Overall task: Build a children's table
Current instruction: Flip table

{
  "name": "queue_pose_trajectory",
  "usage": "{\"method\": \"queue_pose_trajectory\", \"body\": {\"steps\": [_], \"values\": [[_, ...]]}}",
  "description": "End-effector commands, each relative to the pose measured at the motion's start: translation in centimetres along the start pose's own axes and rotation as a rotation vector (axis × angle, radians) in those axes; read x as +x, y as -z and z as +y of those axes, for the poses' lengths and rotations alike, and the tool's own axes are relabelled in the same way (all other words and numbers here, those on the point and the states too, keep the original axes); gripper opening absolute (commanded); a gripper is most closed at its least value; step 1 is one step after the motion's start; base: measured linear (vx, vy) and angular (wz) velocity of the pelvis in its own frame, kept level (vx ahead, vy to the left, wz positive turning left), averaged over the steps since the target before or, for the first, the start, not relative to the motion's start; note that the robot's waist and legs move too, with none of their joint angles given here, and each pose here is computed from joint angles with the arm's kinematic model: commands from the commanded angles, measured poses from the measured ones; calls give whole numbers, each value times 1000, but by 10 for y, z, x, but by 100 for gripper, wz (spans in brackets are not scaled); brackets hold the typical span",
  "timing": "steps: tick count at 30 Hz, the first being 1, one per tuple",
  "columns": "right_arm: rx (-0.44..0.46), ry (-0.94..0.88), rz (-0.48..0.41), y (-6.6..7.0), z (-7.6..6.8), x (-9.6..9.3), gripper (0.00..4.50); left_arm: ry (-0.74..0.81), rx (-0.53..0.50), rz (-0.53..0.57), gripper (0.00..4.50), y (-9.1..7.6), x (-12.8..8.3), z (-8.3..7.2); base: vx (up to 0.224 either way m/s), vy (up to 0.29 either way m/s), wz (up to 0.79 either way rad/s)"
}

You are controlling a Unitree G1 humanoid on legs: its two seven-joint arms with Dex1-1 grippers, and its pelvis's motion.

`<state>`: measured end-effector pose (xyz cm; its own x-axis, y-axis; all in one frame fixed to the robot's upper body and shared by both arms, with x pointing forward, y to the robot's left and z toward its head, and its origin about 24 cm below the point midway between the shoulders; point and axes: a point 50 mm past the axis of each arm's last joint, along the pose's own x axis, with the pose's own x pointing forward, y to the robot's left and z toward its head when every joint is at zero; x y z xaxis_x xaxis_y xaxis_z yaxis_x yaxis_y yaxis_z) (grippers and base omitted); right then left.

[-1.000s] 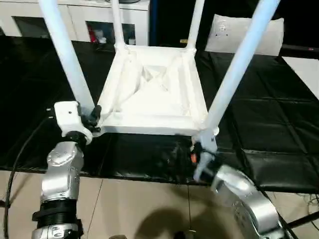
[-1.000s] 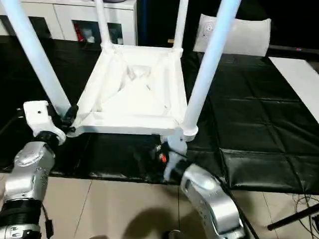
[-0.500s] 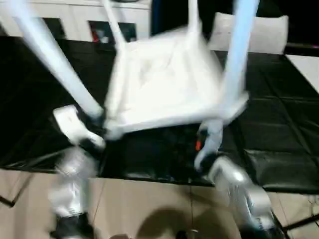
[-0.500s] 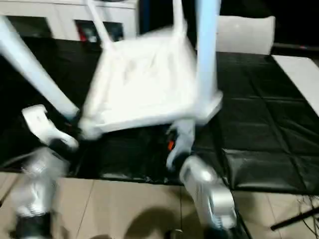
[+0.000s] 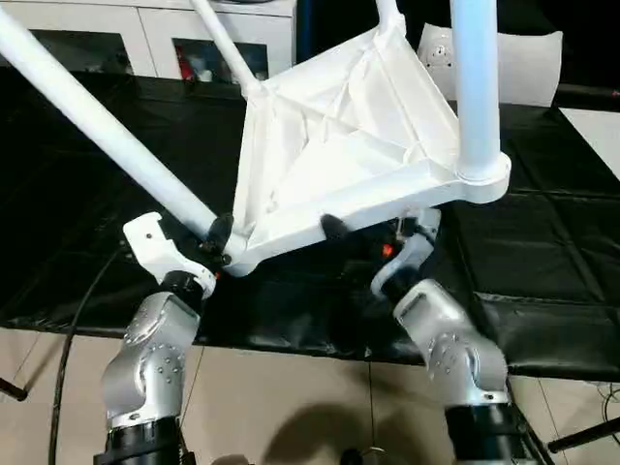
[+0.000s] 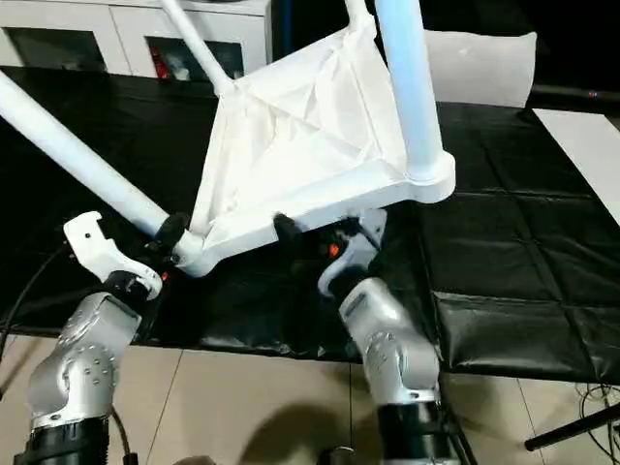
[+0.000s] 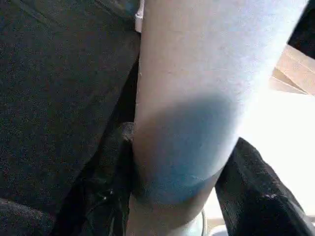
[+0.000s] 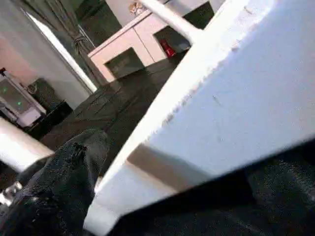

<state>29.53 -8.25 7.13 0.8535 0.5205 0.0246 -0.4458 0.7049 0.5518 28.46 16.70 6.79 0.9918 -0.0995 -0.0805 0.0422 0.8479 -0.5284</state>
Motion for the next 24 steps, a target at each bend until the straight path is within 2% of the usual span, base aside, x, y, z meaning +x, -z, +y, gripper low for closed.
{"method": "queue_pose_trajectory", "body": {"steps": [1,3,7,8,10,18,22,24], "values": [[87,42,-53,0,3,13,450,72,-131,71,202,22,-2,-18,0,0,0],[108,54,-62,-1,2,18,450,82,-127,77,202,22,-1,-19,0,0,0],[208,27,-115,-9,9,35,450,98,-104,98,202,23,0,-21,0,0,0],[241,15,-133,-12,11,39,422,103,-99,103,202,23,0,-22,0,0,0],[321,-3,-173,-19,16,48,414,110,-91,106,202,23,3,-25,0,0,0],[414,-1,-206,-22,22,62,336,129,-52,124,201,23,3,-30,0,0,0],[451,3,-219,-24,22,63,314,137,-34,140,201,26,2,-31,0,0,0],[459,5,-223,-25,22,64,287,136,-31,142,201,27,2,-32,0,0,0]]}}
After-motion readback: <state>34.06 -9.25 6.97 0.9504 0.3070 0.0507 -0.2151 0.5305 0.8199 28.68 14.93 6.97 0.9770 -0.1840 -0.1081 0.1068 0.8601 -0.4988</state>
